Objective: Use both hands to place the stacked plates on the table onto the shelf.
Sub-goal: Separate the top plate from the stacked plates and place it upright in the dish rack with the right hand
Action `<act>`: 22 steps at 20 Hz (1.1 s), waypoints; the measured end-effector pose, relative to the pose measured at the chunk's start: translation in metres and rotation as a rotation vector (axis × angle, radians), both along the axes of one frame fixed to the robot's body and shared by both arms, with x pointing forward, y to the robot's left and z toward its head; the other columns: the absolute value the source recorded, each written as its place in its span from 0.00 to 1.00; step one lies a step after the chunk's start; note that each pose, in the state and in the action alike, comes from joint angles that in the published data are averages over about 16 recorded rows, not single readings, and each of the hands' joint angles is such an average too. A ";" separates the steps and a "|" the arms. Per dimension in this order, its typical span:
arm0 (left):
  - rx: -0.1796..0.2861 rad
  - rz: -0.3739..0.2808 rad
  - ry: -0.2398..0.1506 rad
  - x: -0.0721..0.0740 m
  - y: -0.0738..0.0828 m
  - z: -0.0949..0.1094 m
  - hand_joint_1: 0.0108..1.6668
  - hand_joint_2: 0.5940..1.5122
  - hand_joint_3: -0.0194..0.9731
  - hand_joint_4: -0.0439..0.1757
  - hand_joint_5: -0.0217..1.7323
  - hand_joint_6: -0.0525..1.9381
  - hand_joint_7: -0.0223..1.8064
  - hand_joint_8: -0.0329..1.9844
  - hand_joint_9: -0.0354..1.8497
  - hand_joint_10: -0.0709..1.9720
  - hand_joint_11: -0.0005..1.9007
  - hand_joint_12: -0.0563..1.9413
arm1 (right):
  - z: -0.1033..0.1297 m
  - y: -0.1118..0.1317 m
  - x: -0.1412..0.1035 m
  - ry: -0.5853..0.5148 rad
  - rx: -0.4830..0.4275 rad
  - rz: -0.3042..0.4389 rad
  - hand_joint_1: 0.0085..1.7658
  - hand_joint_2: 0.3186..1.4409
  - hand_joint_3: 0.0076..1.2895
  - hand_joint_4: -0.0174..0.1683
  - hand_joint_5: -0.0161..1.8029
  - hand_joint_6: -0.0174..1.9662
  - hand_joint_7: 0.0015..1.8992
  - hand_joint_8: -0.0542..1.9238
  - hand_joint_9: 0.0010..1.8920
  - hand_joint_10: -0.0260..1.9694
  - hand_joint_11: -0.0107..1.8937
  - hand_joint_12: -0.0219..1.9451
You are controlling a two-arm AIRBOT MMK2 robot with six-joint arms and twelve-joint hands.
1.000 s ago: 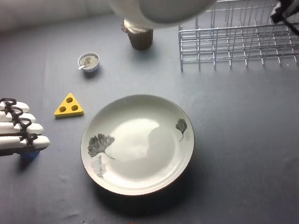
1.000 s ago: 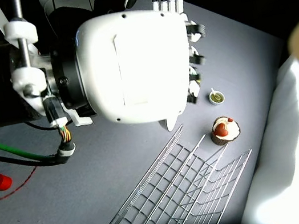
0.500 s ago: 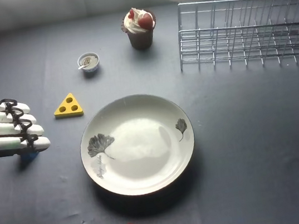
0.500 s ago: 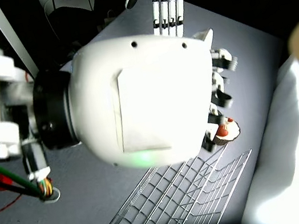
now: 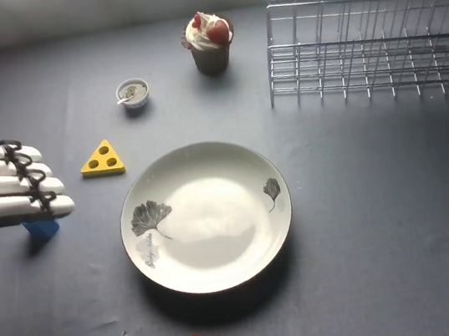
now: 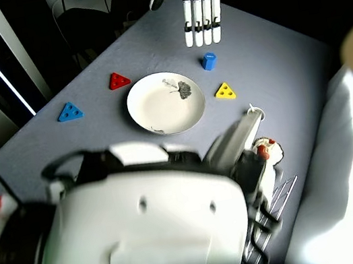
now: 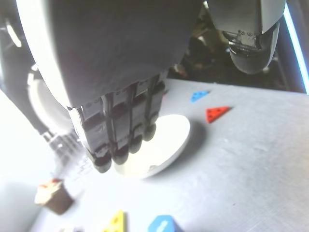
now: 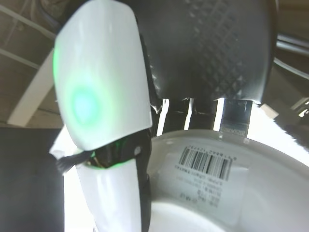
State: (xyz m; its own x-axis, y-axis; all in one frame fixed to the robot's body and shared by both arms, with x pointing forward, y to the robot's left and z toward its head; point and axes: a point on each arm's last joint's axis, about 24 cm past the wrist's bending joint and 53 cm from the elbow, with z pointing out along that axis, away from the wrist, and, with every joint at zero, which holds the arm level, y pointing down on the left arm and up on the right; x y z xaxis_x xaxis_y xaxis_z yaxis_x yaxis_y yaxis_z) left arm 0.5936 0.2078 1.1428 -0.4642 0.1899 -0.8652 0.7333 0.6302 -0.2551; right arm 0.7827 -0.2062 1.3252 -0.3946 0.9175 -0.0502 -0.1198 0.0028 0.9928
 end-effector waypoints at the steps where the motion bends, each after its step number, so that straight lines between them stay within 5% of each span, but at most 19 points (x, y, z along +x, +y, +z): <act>1: -0.001 0.003 0.000 0.000 0.000 0.001 0.08 0.38 0.03 0.20 0.05 0.03 0.06 0.02 0.07 0.04 0.04 0.03 | -0.002 -0.004 0.002 0.005 -0.003 -0.009 0.85 0.59 0.00 0.05 0.49 0.52 0.55 0.33 0.56 0.38 0.47 0.75; 11: -0.023 0.007 -0.001 -0.006 -0.001 0.009 0.08 0.38 0.03 0.20 0.05 0.03 0.06 0.02 0.07 0.04 0.04 0.03 | -0.022 -0.033 0.014 0.039 -0.026 -0.065 0.85 0.61 0.00 0.05 0.46 0.55 0.51 0.37 0.53 0.42 0.46 0.76; 22: -0.058 -0.057 0.014 -0.020 -0.031 0.008 0.08 0.38 0.03 0.20 0.05 0.03 0.07 0.02 0.08 0.04 0.05 0.03 | -0.038 -0.027 0.024 0.040 -0.046 -0.037 0.85 0.57 0.00 0.05 0.51 0.47 0.60 0.22 0.59 0.32 0.51 0.70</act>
